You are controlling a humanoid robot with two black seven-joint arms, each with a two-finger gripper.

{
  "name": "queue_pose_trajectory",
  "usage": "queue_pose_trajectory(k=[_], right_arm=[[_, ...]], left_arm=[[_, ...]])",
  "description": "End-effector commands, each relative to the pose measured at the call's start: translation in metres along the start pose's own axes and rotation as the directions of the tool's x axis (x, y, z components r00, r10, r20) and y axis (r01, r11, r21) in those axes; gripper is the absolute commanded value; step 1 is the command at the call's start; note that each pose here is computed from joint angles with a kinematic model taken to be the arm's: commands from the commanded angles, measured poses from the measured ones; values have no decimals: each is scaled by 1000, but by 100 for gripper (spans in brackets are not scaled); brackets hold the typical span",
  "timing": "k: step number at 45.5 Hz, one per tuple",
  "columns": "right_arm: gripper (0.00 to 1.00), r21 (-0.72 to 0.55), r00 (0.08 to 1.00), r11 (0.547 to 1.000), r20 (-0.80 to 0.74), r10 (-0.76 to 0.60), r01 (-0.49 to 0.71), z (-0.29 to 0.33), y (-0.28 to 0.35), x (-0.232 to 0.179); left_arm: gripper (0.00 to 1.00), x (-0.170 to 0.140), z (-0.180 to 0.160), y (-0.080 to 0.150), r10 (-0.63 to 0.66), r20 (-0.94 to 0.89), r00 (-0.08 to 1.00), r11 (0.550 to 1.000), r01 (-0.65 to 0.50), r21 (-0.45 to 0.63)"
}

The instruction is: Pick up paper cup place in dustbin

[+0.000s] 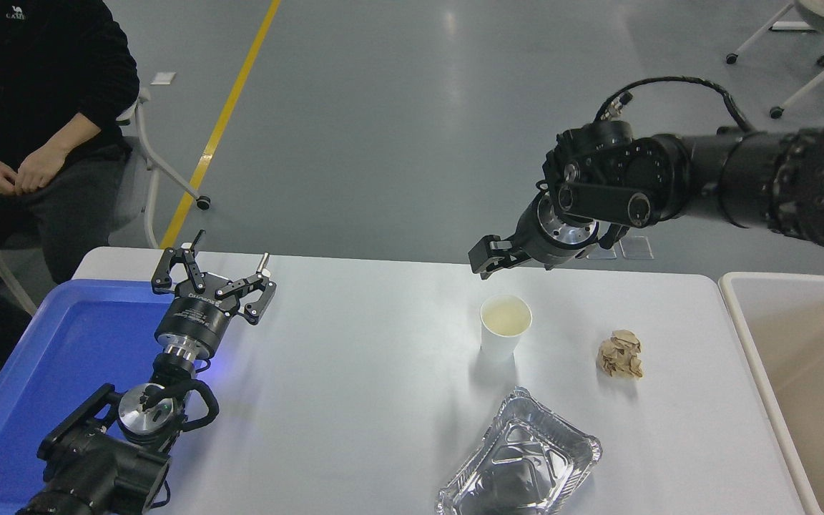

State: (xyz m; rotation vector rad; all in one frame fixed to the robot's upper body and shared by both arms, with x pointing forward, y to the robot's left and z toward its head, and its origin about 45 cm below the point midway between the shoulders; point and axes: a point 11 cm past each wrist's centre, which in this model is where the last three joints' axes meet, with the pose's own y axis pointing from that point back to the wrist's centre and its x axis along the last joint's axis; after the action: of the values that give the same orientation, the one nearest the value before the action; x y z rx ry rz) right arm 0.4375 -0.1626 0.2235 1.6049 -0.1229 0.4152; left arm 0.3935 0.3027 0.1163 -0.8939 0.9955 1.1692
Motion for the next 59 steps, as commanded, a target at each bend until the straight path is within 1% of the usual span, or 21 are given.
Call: queue_pose_trajectory(k=[1,7,20,27,38,43,54,58,59], right_arm=[[100,-9,1000,1000,21,-20,20,12,-31,-17],[100,-27,1000,1000,6,-1,1,18,-43,-25],[100,-32,997,998,55,57,-55,28,-62,-29],[100,-48,995,996,53,80,-78,34,-71,-34],[100,-63,994,996,75,74,-69,45,-85,-48],[100,-71,992,993,84,98,-92,49,-88,-47],[100,-60,991,995,102,89,-84,48,-93,-53],[96,-60,991,995,102,88,-83,48,-93,-54],[93,-60,991,995,102,87,-81,48,-94,-55]], left_arm=[[99,0,0,0,0,0,1000,1000,0,0],[99,0,0,0,0,0,1000,1000,0,0],[99,0,0,0,0,0,1000,1000,0,0],[99,0,0,0,0,0,1000,1000,0,0],[99,0,0,0,0,0,1000,1000,0,0],[99,0,0,0,0,0,1000,1000,0,0],[99,0,0,0,0,0,1000,1000,0,0],[99,0,0,0,0,0,1000,1000,0,0],[99,0,0,0,0,0,1000,1000,0,0]])
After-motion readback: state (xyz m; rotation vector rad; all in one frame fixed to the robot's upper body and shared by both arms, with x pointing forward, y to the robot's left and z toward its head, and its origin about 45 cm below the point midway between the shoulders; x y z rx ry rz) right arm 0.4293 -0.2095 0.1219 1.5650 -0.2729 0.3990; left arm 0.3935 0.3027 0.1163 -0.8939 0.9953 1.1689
